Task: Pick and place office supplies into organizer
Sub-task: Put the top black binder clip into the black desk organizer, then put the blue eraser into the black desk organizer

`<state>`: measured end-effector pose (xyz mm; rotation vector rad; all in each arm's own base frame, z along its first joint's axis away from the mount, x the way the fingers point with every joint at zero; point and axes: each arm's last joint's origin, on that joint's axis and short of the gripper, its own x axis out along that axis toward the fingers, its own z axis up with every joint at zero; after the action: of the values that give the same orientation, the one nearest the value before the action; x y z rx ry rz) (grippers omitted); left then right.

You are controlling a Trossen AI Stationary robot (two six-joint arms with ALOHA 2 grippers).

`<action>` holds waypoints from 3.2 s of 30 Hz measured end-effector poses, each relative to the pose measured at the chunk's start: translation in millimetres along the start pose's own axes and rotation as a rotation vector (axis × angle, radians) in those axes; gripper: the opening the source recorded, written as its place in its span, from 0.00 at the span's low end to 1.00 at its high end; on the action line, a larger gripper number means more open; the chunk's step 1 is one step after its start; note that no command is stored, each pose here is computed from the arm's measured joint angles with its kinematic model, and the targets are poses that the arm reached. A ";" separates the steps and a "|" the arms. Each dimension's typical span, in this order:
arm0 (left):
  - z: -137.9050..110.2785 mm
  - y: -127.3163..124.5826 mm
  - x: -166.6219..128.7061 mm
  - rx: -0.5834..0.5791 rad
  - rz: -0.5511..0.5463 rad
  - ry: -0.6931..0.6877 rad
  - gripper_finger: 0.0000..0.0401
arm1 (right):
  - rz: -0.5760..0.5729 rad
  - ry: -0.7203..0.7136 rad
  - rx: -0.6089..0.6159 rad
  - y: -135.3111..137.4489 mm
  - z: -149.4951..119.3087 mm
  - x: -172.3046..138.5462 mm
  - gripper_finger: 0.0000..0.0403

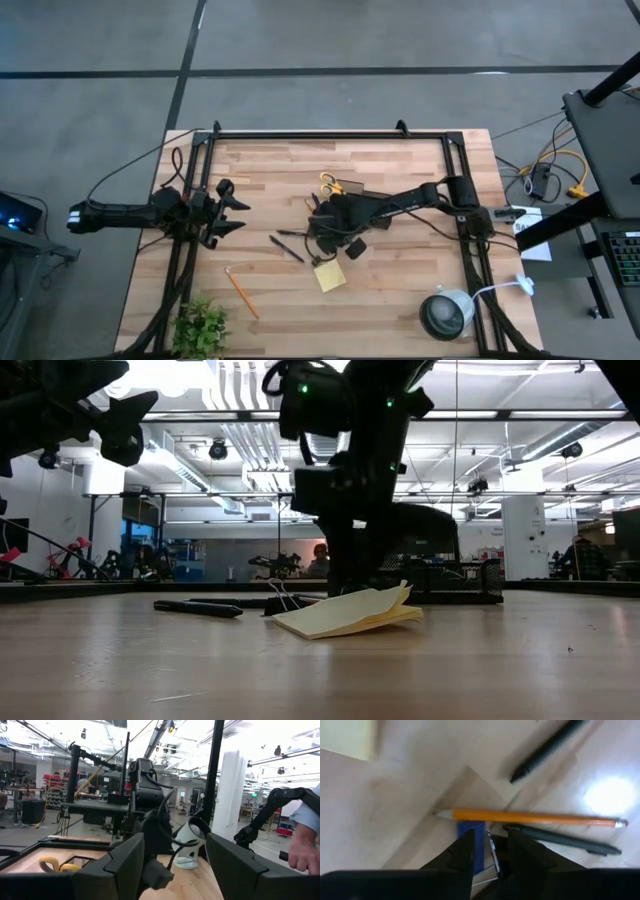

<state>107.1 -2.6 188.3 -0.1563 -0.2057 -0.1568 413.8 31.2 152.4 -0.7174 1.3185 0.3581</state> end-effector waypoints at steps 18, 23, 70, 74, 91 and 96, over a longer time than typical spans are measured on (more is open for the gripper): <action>0.0 0.0 0.0 0.000 0.000 0.000 0.50 | 0.065 0.006 0.020 -8.0 -9.2 13.6 0.02; 0.0 0.0 0.0 0.000 0.001 0.000 0.50 | 0.061 0.005 0.125 -8.8 -10.2 8.6 0.02; 0.1 0.0 0.0 0.001 0.000 -0.001 0.50 | -0.003 0.005 0.296 -8.9 -18.6 -82.8 0.27; 0.0 0.1 0.1 0.000 0.001 0.000 0.50 | 0.006 -0.023 0.762 -13.0 -6.1 -62.1 0.32; 0.2 0.0 -0.1 0.001 0.000 -0.002 0.50 | 0.048 0.185 1.590 -31.6 35.9 -2.5 0.56; 1.5 -0.3 -0.4 0.001 -0.002 -0.015 0.50 | 0.034 0.245 1.619 -42.0 32.8 -9.5 0.56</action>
<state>106.4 -2.6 189.7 -0.1559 -0.2209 -0.1580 462.1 23.3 175.5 0.6510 1.3759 -0.7803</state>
